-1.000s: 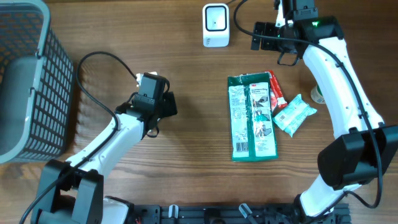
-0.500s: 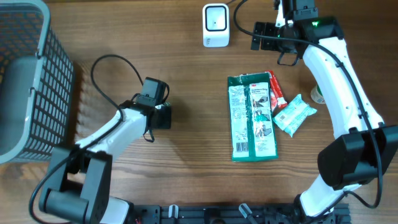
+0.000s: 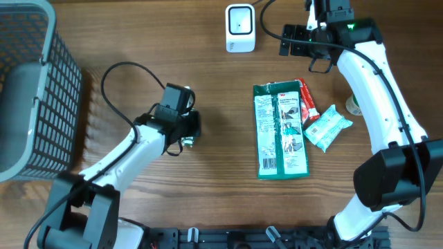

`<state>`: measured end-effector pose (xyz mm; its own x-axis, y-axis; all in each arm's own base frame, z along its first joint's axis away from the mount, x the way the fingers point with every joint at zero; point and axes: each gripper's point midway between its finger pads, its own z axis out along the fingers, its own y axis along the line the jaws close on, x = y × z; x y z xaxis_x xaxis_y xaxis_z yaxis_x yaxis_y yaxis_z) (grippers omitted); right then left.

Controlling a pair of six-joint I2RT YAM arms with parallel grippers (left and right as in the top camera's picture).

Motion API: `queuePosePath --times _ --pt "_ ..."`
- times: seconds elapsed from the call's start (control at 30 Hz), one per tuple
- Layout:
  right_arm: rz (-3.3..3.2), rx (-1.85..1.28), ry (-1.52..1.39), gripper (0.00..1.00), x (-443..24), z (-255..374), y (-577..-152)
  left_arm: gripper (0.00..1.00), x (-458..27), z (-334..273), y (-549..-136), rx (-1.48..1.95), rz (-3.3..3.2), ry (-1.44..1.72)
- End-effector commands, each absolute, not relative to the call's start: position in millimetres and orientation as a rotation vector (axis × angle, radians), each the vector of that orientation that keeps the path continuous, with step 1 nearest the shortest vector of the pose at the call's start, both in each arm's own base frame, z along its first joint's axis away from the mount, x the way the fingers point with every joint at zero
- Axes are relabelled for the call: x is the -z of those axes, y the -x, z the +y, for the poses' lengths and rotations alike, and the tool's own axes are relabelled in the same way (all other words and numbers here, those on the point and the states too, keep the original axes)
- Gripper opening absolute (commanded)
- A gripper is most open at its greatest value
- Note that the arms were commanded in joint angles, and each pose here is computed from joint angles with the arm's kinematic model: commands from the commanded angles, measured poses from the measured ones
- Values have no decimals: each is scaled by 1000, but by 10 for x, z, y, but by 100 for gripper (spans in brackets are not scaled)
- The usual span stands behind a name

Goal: Scan the item barcode
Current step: 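Grasp the green-white medicine box with the left gripper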

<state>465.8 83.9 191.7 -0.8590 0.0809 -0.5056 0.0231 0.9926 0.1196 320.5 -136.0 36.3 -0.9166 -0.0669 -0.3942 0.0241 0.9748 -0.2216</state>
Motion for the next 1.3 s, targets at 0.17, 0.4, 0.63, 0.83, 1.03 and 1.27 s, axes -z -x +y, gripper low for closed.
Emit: queuePosePath --times 0.17,0.4,0.63,0.83,1.03,1.27 --pt "2579 -132 -81 100 -1986 817 -4687 38 -461 -1196 -3356 145 2634 57" --pt "2579 -132 -81 99 -1986 817 -4687 38 -419 -1286 -3313 189 2658 15" --pt "2579 -132 -81 100 -1986 817 -4687 37 -341 -1066 -3293 53 2678 57" --pt "2579 -132 -81 100 -1986 817 -4687 38 -122 -1350 -3154 249 2781 -1" --pt "2579 -132 -80 100 -1986 817 -4687 38 -238 -1521 -3154 327 2756 -43" --pt "2579 -132 -81 100 -1986 817 -4687 35 -406 -1760 -3143 382 2711 -60"
